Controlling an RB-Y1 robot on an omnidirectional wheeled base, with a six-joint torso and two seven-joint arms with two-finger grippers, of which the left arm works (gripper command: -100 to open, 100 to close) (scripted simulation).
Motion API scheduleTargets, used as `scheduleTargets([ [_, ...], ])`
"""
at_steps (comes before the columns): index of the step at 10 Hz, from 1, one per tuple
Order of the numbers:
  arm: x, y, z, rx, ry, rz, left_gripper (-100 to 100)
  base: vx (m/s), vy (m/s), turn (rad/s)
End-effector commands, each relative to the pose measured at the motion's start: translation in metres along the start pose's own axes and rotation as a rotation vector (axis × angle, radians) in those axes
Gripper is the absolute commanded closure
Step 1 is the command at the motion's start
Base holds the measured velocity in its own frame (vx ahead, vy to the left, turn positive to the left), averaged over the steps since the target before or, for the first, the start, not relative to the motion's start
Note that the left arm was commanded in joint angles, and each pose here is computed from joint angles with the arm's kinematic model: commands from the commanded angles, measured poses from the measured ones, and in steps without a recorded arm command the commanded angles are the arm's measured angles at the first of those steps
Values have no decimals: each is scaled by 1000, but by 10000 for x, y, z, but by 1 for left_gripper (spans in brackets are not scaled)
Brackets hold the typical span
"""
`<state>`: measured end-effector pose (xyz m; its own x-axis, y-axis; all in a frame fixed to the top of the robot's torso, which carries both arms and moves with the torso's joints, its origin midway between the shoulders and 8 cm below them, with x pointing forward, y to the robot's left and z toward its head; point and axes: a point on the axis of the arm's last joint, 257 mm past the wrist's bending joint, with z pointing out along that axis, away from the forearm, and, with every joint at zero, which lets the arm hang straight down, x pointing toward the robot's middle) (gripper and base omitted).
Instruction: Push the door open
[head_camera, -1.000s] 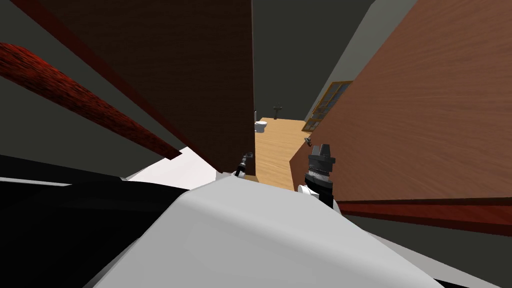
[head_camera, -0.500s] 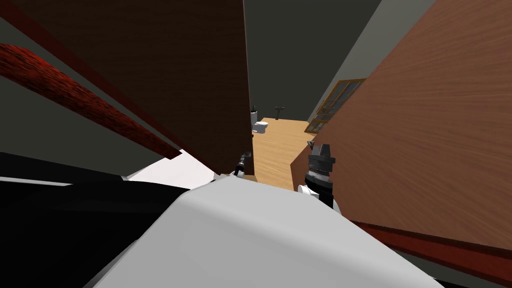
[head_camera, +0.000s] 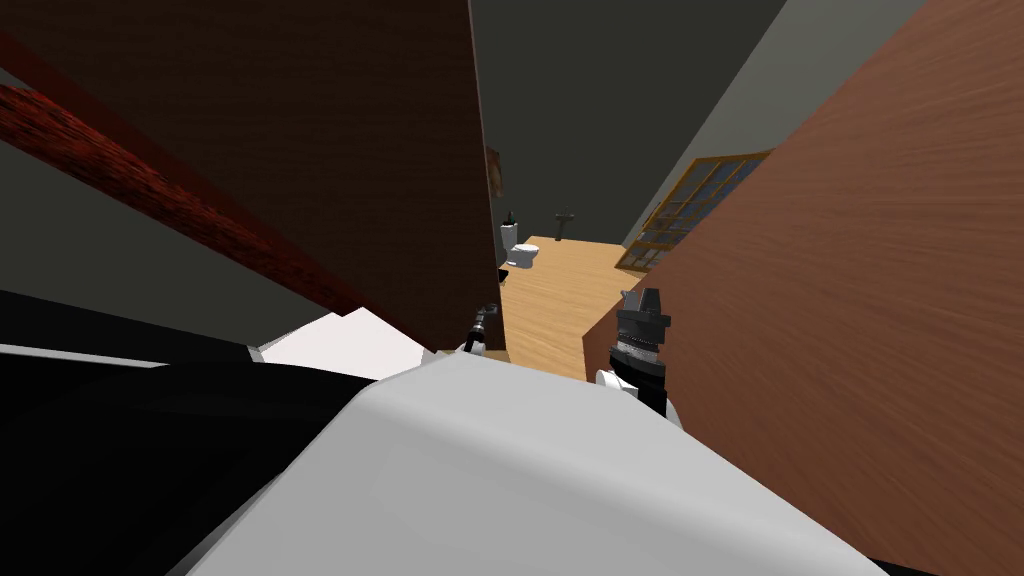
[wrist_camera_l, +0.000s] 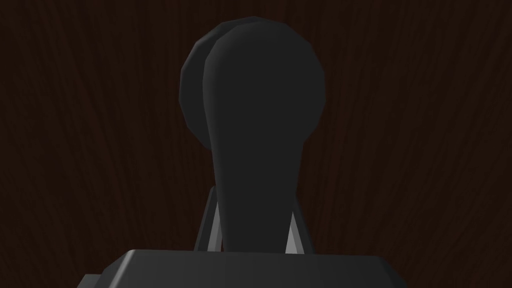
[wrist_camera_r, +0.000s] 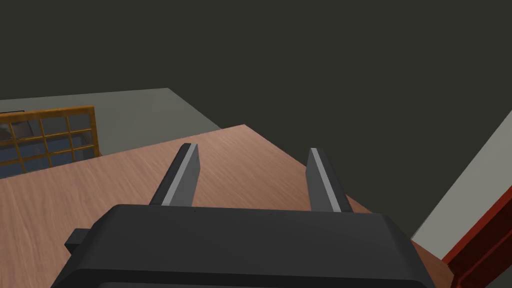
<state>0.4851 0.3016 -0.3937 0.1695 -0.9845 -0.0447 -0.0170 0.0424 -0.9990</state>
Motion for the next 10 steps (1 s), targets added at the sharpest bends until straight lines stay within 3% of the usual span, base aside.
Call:
scheduleTargets([
  [1, -165, -58, 56, 17, -35, 0, 100, 199, -60, 53],
  [7, -366, -24, 22, 10, -113, -31, 100, 169, -79, 72],
  [10, -448, 31, -24, -2, -133, -33, 100, 135, -49, 54],
])
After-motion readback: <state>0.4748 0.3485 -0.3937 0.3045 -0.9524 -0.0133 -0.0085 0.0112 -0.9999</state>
